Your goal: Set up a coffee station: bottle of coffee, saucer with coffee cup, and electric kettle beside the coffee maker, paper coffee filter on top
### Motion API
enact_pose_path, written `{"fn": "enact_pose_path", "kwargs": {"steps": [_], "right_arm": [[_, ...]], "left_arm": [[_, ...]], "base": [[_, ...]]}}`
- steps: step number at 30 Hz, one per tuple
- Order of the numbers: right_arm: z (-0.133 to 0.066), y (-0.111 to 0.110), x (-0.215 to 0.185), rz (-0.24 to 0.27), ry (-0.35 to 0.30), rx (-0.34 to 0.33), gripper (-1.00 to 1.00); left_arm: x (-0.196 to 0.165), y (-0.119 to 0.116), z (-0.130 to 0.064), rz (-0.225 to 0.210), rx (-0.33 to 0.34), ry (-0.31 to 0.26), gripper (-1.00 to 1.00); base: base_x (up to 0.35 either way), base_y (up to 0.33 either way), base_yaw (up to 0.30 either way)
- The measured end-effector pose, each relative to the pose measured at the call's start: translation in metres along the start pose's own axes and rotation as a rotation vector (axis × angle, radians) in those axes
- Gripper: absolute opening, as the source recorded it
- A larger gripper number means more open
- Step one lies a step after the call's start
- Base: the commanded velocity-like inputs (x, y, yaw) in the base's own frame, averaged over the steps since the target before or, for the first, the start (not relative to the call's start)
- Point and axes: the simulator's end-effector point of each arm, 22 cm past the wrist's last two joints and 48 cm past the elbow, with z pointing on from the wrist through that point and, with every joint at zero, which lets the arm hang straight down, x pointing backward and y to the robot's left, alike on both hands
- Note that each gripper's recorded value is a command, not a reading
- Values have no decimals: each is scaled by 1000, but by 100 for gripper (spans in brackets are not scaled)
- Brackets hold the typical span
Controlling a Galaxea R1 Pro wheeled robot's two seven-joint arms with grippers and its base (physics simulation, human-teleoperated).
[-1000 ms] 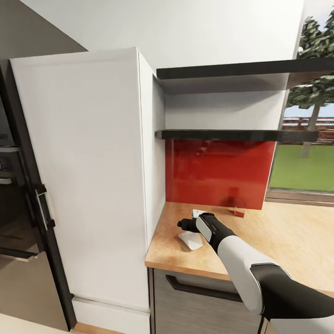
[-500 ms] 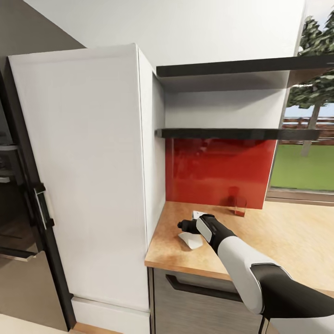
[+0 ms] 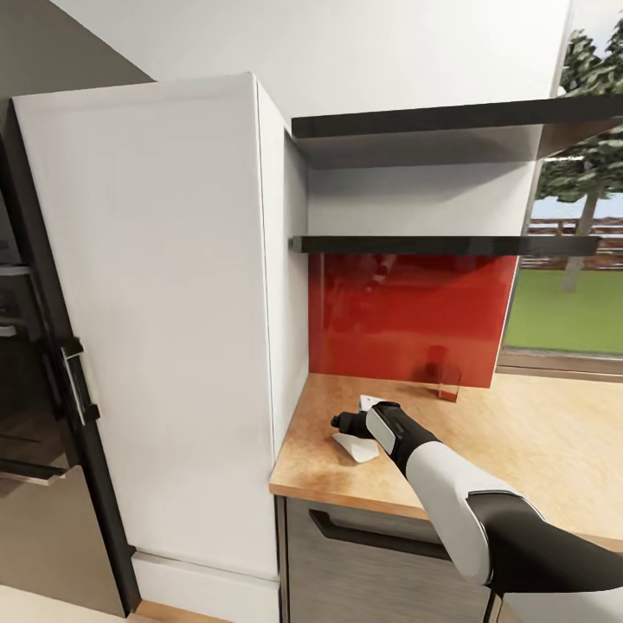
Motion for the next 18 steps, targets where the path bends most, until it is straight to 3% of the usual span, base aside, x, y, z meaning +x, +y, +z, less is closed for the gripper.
{"fn": "enact_pose_path", "kwargs": {"steps": [18], "right_arm": [[0,0,0,0,0,0,100]], "left_arm": [[0,1,0,0,-1,-1,100]], "base": [[48,9,0]]}}
